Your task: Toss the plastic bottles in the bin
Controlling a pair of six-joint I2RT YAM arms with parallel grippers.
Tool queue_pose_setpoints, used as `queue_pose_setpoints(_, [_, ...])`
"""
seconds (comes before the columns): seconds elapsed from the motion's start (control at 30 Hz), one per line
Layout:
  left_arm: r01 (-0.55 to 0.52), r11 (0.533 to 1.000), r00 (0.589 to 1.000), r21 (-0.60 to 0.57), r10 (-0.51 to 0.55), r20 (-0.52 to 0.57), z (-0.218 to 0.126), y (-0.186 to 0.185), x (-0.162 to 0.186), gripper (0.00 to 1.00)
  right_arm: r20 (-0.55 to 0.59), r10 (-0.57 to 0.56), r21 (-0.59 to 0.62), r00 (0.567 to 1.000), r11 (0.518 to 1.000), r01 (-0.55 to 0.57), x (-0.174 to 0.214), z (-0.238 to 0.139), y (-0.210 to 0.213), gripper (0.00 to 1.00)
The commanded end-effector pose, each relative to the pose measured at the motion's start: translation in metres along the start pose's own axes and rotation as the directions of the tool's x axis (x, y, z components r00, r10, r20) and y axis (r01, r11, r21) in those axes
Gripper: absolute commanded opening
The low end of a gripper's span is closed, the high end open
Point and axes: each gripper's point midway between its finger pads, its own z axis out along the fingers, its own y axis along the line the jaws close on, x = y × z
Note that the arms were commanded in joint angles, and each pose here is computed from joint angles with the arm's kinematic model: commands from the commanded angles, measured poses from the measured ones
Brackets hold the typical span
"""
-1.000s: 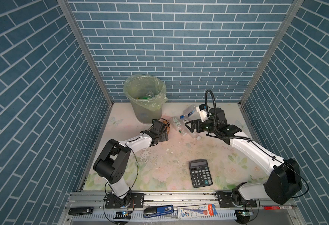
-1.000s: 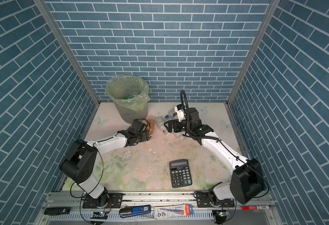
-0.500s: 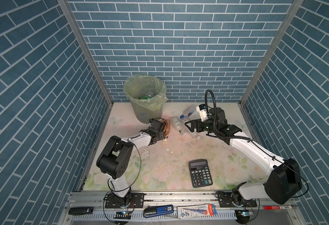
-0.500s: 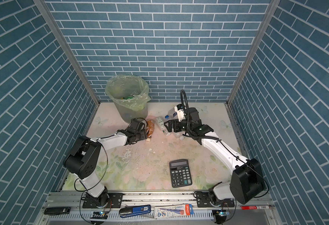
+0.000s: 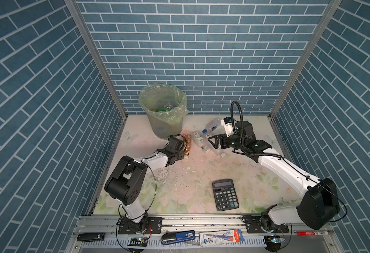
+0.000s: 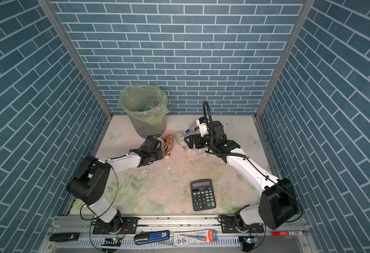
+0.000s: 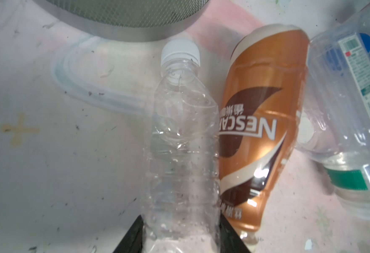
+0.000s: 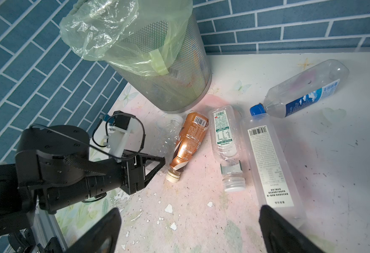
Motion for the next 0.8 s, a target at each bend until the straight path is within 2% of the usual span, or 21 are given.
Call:
queue_pose_setpoints(0.0, [-0.020, 0.997, 1.000, 0.075, 0.020, 0.000, -0.017, -0.005, 0.007, 0.50, -0.016, 0.054, 0.016, 0.998, 0.998, -0.053, 0.007, 0.006, -0.007, 0.98])
queue_pose_setpoints(0.13, [-0.075, 0.962, 0.997, 0.261, 0.064, 0.049, -0.042, -0.037, 0.004, 0.50, -0.032, 0.127, 0.011, 0.991, 0.992, -0.127, 0.005, 0.013, -0.009, 0.97])
queue_pose_setpoints(0.23, [-0.171, 0.916, 0.984, 0.363, 0.141, 0.107, -0.064, -0.070, 0.003, 0.51, -0.043, 0.198, -0.015, 0.979, 0.980, -0.199, 0.002, 0.021, -0.009, 0.95])
queue_pose_setpoints(0.37, [-0.239, 0.856, 0.970, 0.459, 0.186, 0.159, -0.084, -0.107, 0.001, 0.51, -0.042, 0.265, -0.069, 0.963, 0.961, -0.267, -0.005, 0.027, -0.003, 0.92])
queue_pose_setpoints(0.63, [-0.316, 0.766, 0.948, 0.559, 0.232, 0.218, -0.110, -0.159, 0.003, 0.51, -0.031, 0.355, -0.128, 0.935, 0.926, -0.355, -0.015, 0.037, -0.002, 0.85])
queue_pose_setpoints(0.77, [-0.341, 0.741, 0.940, 0.579, 0.251, 0.232, -0.118, -0.172, 0.006, 0.51, -0.029, 0.382, -0.154, 0.924, 0.912, -0.381, -0.019, 0.042, -0.002, 0.82])
